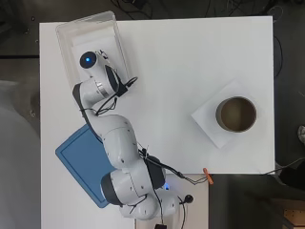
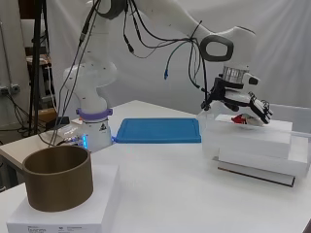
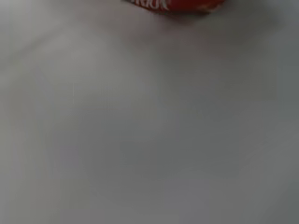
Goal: Teleoperate dual arm-hand system to remove items from a box
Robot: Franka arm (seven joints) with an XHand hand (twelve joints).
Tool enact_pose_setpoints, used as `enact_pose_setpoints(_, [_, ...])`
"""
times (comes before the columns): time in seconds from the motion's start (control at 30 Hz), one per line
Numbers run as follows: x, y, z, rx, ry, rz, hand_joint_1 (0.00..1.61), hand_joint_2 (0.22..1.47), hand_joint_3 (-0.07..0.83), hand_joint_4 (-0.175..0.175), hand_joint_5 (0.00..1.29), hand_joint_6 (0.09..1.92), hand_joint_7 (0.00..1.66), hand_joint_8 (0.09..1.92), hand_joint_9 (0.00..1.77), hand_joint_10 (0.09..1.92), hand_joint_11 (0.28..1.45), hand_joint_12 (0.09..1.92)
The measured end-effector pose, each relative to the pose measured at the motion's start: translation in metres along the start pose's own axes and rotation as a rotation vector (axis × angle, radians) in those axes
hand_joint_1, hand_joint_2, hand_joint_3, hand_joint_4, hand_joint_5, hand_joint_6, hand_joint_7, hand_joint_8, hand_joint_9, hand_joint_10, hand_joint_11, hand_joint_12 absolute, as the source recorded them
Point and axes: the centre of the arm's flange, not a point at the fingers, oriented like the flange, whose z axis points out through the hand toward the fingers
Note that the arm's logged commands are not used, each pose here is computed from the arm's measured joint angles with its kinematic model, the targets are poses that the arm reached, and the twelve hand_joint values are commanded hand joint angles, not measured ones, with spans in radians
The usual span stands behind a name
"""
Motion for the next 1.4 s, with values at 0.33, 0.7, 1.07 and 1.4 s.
enact_pose_setpoints(0.33, [-0.020, 0.008, 0.005, 0.132, -0.005, -0.001, 1.07, 1.24, 0.053, 0.172, 0.78, 1.90, 1.13, 1.92, 1.42, 1.90, 1.19, 1.87])
enact_pose_setpoints(0.7, [-0.065, -0.036, -0.142, 0.018, 0.203, 0.015, 1.19, 1.27, 0.003, 0.175, 0.85, 1.92, 1.14, 1.92, 1.39, 1.92, 1.22, 1.84])
enact_pose_setpoints(1.07, [-0.296, -0.162, -0.146, -0.054, 0.260, 0.197, 1.19, 1.27, 0.002, 0.175, 0.76, 1.92, 1.12, 1.92, 1.36, 1.92, 1.22, 1.85])
enact_pose_setpoints(1.4, [-0.544, -0.196, -0.084, -0.036, 0.379, 0.480, 1.18, 1.27, 0.000, 0.175, 0.65, 1.92, 1.01, 1.92, 1.29, 1.92, 1.16, 1.87])
